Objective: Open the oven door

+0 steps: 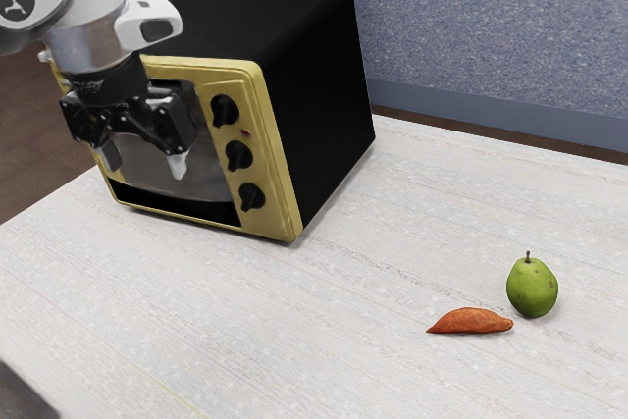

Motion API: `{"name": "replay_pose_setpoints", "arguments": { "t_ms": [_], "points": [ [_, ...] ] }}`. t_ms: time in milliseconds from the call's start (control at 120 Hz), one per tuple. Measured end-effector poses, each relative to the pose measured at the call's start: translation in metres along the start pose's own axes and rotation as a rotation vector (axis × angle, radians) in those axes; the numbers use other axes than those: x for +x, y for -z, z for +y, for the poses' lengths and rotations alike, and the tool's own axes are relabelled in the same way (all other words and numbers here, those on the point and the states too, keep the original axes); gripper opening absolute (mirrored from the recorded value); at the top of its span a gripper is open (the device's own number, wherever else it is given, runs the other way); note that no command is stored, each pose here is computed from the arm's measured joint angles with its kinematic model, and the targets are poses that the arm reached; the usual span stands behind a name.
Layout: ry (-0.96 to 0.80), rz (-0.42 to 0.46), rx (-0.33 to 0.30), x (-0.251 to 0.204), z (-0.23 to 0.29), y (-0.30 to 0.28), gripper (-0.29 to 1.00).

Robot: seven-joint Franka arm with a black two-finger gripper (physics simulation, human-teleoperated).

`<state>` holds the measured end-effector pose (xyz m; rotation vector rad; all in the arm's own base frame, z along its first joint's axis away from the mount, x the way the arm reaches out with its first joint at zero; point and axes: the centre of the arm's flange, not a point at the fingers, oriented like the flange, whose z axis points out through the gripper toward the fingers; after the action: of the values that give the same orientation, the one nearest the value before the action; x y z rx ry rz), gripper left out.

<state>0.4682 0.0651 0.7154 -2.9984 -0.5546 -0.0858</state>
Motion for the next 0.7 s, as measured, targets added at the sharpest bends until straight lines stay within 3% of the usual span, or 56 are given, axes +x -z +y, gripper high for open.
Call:
{"name": "replay_pose_setpoints", "arguments": {
  "t_ms": [158,267,342,458,583,700],
  "points": [
    [0.177,-0.036,0.022,-0.014,-0.031,-0.007,0.7],
    [0.543,-0.048,-0.024,-0.019,-0.179,-0.025,0.7],
    [0.745,0.041,-0.187,-0.012,-0.244,-0.03,0.7],
    [0.856,0.227,-0.375,0.02,-0.243,-0.036,0.7],
    [0.979,0.403,-0.422,0.053,-0.249,-0.032,0.7],
    [1.071,0.482,-0.454,0.075,-0.266,-0.043,0.7]
  ]
}}
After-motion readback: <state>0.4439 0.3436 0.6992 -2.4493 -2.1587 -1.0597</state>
